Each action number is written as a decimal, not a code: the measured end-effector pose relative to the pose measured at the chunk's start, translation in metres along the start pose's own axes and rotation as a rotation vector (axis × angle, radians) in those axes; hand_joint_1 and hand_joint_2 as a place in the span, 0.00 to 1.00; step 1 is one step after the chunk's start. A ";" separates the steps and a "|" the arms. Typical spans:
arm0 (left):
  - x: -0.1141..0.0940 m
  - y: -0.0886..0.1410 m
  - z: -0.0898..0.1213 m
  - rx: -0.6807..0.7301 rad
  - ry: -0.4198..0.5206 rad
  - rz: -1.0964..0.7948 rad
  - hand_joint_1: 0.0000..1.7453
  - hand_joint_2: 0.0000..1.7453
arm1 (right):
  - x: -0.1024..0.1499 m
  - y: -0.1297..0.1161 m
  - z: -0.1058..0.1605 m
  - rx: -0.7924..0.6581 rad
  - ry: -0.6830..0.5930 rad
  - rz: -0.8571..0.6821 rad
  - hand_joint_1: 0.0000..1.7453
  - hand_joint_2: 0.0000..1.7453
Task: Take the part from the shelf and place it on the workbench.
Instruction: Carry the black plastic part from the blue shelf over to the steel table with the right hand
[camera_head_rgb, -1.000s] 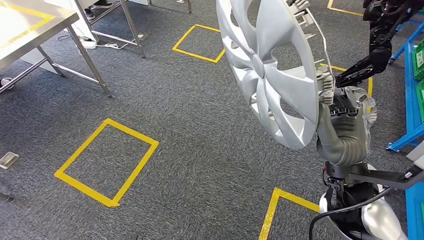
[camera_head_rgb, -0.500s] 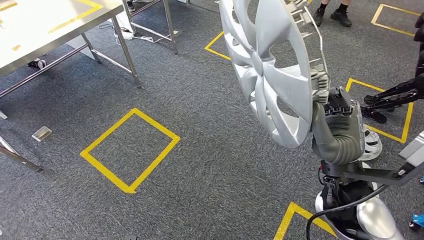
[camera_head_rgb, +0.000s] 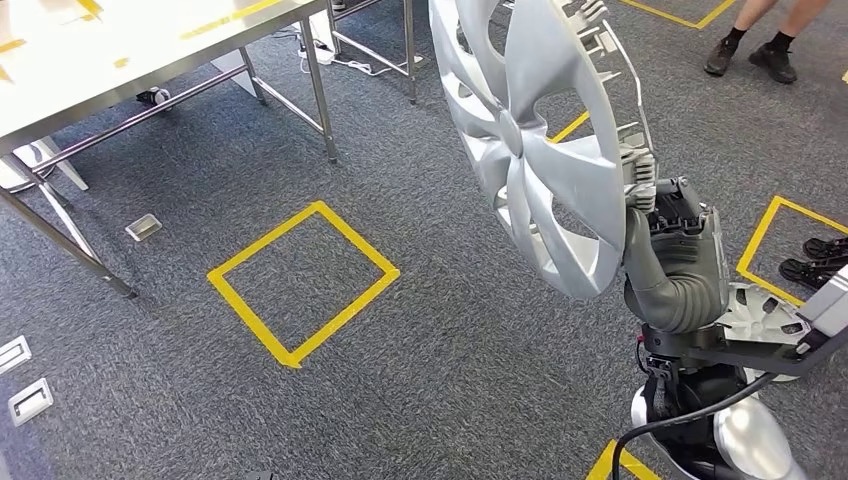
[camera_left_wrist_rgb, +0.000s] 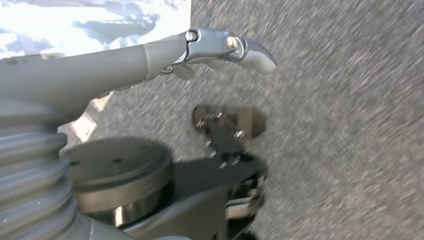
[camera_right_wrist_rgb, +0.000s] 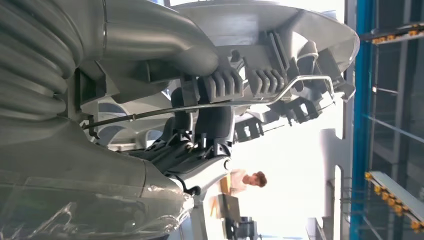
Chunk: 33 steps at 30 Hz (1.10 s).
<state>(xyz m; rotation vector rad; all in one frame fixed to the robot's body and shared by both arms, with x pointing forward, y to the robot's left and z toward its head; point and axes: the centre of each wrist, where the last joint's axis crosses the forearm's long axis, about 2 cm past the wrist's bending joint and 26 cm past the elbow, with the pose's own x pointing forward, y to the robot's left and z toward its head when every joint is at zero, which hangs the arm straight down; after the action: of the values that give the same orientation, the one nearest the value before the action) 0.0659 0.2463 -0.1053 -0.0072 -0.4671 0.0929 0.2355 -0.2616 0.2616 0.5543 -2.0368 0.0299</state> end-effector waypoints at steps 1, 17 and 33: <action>-0.001 0.000 0.000 0.000 0.002 0.000 0.00 1.00 | 0.000 0.000 0.000 0.000 0.000 0.000 1.00 1.00; 0.000 0.001 0.000 -0.004 0.003 -0.002 0.00 1.00 | 0.000 0.001 -0.001 0.010 -0.003 -0.007 1.00 1.00; -0.001 0.001 0.000 -0.008 0.006 -0.002 0.00 1.00 | 0.002 0.003 -0.013 0.060 -0.025 -0.066 1.00 1.00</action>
<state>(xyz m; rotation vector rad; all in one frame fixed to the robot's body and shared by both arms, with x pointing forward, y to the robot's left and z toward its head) 0.0647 0.2473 -0.1056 -0.0143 -0.4615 0.0887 0.2448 -0.2566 0.2705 0.6615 -2.0457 0.0448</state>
